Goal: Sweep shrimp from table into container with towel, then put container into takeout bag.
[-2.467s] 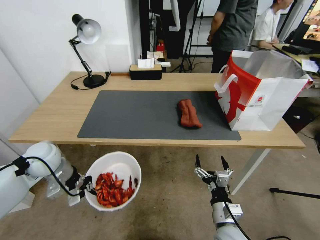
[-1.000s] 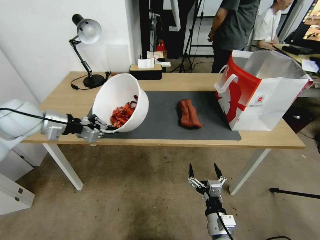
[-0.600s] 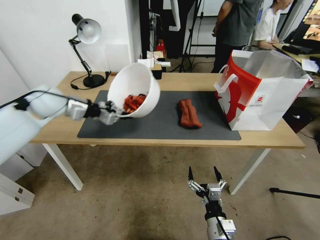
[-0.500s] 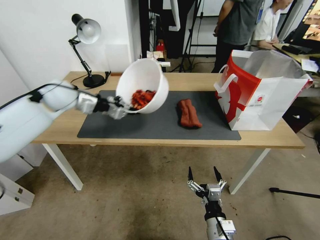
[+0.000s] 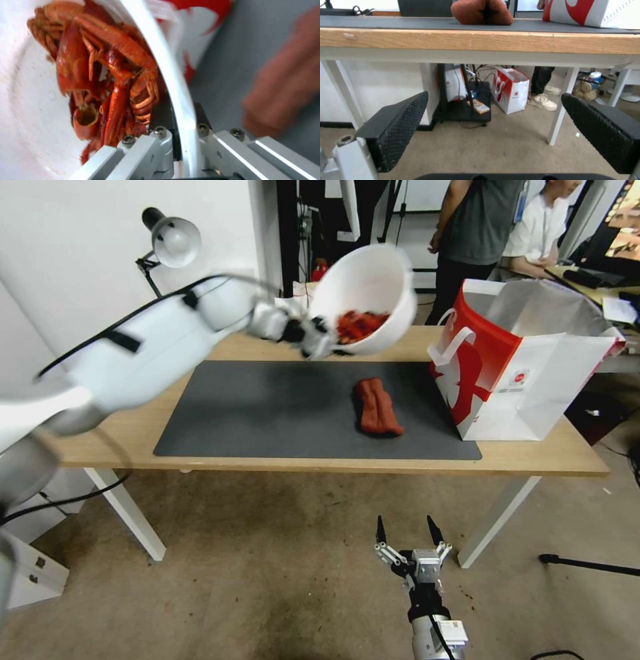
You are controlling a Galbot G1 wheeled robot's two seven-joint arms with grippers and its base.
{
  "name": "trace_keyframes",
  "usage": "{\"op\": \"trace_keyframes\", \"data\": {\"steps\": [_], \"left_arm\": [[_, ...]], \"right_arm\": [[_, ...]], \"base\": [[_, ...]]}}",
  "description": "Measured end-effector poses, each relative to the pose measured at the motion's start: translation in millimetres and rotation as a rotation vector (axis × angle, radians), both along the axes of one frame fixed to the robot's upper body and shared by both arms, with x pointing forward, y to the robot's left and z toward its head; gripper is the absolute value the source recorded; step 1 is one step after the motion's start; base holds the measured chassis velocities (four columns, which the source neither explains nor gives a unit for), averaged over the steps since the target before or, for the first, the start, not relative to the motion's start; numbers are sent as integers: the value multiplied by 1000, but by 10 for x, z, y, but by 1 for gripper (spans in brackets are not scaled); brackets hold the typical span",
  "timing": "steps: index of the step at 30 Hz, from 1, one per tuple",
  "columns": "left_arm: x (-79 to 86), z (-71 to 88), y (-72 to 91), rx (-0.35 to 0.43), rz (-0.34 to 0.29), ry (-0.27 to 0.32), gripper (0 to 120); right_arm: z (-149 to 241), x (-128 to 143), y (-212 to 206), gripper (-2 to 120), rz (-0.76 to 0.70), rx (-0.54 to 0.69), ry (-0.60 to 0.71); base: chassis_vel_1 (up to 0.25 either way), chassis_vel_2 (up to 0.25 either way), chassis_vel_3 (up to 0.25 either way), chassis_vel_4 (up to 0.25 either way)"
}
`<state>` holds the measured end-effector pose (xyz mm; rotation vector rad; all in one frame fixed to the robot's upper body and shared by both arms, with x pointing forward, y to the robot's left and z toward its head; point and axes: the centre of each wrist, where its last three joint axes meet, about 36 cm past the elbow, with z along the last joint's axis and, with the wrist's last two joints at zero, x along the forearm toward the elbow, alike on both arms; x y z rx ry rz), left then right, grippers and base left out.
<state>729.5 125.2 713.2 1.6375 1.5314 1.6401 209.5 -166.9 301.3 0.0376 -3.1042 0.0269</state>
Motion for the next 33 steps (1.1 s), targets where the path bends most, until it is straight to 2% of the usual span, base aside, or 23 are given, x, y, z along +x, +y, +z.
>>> {"op": "trace_keyframes", "data": {"steps": [2, 4, 5, 6, 7, 8, 9, 10, 11, 13, 14, 17, 18, 21, 26, 33], "left_arm": [[45, 17, -41, -4, 8, 1, 0], [201, 135, -312, -25, 36, -2, 0], [201, 135, -312, -25, 36, -2, 0], [250, 191, -457, -36, 43, -1, 0], [261, 217, -570, -41, 38, 0, 0], [261, 217, -570, -41, 38, 0, 0], [254, 250, -735, -49, 25, 4, 0], [254, 267, -827, -56, 19, 10, 0], [254, 267, -827, -56, 19, 10, 0], [253, 246, -1037, -63, 9, 27, 0], [253, 246, -1037, -63, 9, 27, 0], [212, 226, -1269, -94, -11, 41, 0], [212, 226, -1269, -94, -11, 41, 0], [145, 254, -1431, -114, -23, 45, 0], [104, 301, -1486, -120, -24, 51, 0], [-38, 310, -1666, -114, -68, 44, 0]], "right_arm": [[-1, -2, 2, 100, 1, -1, 0], [-13, -33, 6, 100, 8, -8, 0], [-13, -33, 6, 100, 8, -8, 0], [-31, -42, 13, 100, 13, -11, 2], [-45, -48, 16, 100, 16, -14, 3], [-45, -48, 16, 100, 16, -14, 3], [-58, -59, 28, 100, 19, -15, 5], [-65, -68, 34, 100, 21, -15, 6], [-65, -68, 34, 100, 21, -15, 6], [-77, -97, 33, 100, 24, -18, 8], [-77, -97, 33, 100, 24, -18, 8], [-91, -127, 6, 100, 24, -21, 7], [-91, -127, 6, 100, 24, -21, 7], [-109, -168, 1, 100, 27, -20, 7], [-133, -196, 11, 100, 30, -18, 4], [-146, -204, 24, 100, 36, -21, 2]], "base": [[0, 0, 0, 0], [0, 0, 0, 0], [0, 0, 0, 0], [0, 0, 0, 0], [0, 0, 0, 0], [0, 0, 0, 0], [0, 0, 0, 0], [0, 0, 0, 0], [0, 0, 0, 0], [0, 0, 0, 0], [0, 0, 0, 0], [0, 0, 0, 0], [0, 0, 0, 0], [0, 0, 0, 0], [0, 0, 0, 0], [0, 0, 0, 0]]}}
